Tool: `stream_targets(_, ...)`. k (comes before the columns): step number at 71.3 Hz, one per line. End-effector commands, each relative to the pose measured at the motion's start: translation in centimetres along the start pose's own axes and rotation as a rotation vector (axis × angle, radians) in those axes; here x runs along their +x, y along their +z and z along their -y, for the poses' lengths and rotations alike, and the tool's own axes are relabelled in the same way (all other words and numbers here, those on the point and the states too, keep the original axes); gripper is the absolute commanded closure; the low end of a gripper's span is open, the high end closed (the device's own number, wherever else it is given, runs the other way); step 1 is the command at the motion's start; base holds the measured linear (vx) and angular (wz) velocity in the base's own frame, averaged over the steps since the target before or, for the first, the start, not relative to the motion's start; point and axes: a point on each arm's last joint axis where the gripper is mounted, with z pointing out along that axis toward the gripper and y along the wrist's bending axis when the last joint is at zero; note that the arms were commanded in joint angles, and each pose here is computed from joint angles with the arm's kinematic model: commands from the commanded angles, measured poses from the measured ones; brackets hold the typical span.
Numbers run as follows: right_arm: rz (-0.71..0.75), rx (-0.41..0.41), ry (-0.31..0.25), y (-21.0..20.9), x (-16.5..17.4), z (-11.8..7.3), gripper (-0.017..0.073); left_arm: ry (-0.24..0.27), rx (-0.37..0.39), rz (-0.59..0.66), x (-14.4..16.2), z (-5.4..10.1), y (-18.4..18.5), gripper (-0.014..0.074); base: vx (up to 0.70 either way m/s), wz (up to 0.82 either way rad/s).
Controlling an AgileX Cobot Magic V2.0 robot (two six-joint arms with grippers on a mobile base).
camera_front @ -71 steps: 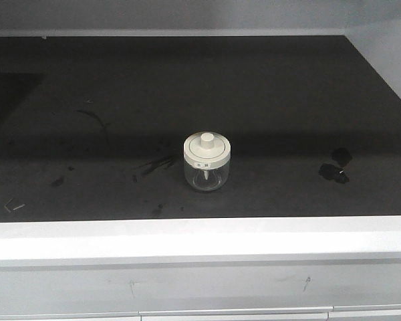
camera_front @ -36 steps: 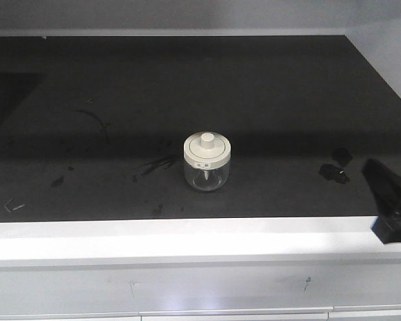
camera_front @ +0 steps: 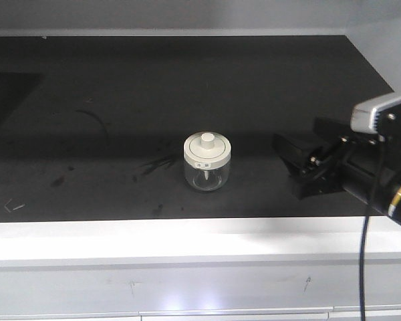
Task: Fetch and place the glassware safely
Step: 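Reach the right gripper toward the white-lidded glass jar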
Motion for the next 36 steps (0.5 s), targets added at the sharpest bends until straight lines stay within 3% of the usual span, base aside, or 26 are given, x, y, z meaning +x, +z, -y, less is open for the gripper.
stream_targets(1,0.140,-0.114,0.018,1.2,-2.1,-0.8,0.0043,-0.017,0.018,0.087,-1.6,0.2,-0.1,0.0601,0.00,0.00)
stream_targets(17,0.169,-0.220,0.042,5.2,-2.1,-0.7,0.0043,-0.017,0.018,0.087,-1.6,0.2,-0.1,0.0601,0.00,0.00)
stream_targets(36,0.107,-0.297,-0.061,9.3,-1.5,-0.4,0.0043,-0.017,0.018,0.087,-1.6,0.2,-0.1,0.0601,0.00,0.00)
